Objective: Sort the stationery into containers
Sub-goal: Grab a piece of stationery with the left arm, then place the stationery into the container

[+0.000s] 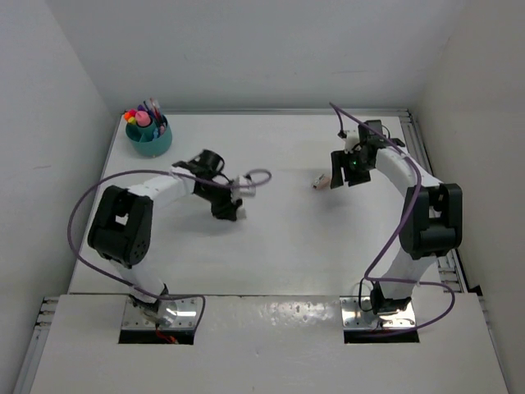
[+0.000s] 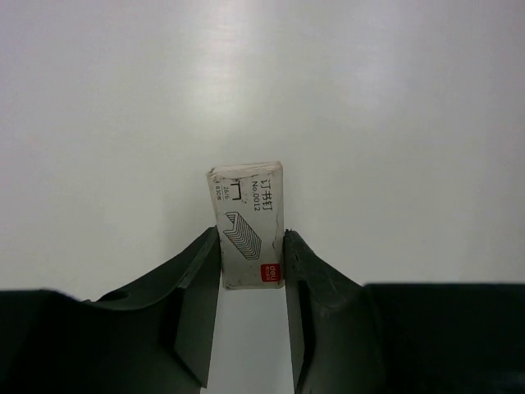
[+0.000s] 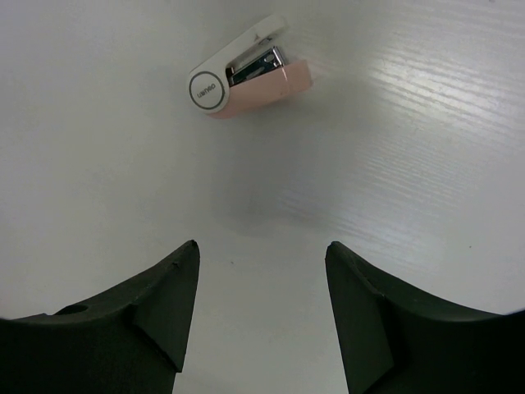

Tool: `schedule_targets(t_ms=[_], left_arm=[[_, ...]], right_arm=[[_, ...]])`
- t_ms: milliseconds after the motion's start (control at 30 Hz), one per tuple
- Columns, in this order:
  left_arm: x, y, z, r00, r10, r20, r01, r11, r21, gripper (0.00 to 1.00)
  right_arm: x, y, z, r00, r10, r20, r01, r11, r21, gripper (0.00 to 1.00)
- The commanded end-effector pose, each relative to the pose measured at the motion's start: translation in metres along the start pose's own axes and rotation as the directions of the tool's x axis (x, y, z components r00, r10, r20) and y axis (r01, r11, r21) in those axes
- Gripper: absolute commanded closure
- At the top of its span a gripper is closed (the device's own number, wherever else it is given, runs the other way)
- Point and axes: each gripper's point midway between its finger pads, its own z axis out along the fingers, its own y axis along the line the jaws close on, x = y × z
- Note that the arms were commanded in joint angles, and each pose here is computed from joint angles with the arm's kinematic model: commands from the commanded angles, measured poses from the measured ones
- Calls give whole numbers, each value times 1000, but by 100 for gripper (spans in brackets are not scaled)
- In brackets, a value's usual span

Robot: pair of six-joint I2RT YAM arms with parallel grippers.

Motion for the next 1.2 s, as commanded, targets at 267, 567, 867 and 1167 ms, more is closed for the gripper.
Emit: schedule_targets(t_ms=[267,567,867,1167], left_arm=[[29,185,-261,643,-411,646,754,489,-439,96],[128,251,-345,536,-433,725,841,201,-502,97],[162,257,-376,331,-334,883,943,99,-316,98],[168,269,-396,237,-224,945,971,87,-223,95]], right_arm=[[-33,6,1,996,12,83,-10,1000,-27,38],[-38,5,-1,996,3,93,-1,1000,-16,37],[-35,3,-3,996,-4,90,5,1000,-5,37],[-34,3,-1,997,3,82,-2,1000,-3,35]])
